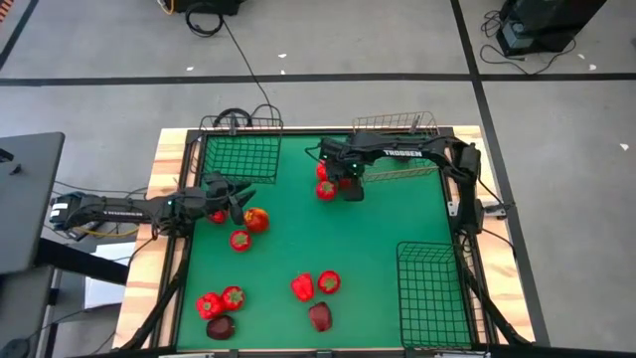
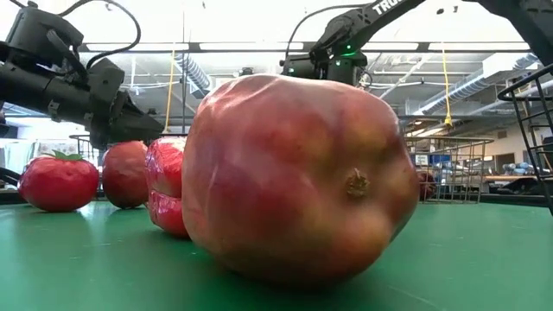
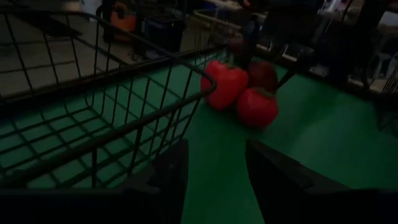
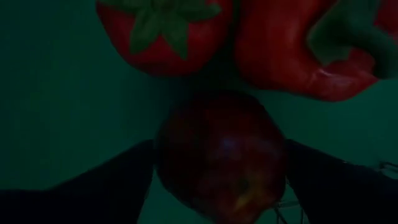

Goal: Sort produce into baskets
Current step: Put the red apple into the gold wire basket

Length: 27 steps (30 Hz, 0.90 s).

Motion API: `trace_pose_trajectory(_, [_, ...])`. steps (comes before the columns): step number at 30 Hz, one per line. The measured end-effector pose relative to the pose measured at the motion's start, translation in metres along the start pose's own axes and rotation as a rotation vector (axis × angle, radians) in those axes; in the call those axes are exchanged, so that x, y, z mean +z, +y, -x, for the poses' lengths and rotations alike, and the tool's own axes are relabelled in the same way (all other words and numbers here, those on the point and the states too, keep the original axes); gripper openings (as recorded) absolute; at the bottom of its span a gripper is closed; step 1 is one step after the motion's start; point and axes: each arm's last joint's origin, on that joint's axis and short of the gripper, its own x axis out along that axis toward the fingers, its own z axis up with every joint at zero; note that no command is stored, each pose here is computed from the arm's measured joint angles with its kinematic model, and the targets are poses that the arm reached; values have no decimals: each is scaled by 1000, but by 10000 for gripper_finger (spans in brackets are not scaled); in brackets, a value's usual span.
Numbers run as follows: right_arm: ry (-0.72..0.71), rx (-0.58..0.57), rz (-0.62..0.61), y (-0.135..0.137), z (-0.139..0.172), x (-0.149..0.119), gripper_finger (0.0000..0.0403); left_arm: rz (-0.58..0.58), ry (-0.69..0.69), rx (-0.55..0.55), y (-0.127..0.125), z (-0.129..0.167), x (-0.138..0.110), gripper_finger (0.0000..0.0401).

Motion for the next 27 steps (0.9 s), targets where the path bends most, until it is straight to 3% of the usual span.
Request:
trace_pose_trajectory(9, [-2, -3, 7, 7, 2, 3, 248, -92, -38, 42, 1, 0, 3, 166])
trace_pose_trajectory(16, [-37, -43, -2, 15, 23, 9, 247, -111, -49, 47, 1, 0, 4, 166])
trace_pose_trajectory(22, [-162, -94, -12, 23, 74, 13, 254, -114, -82, 44, -3, 1, 15, 166])
trace_pose_trajectory(27, [-193, -239, -83, 28, 126, -9, 255, -109, -104, 38, -6, 2, 25, 177])
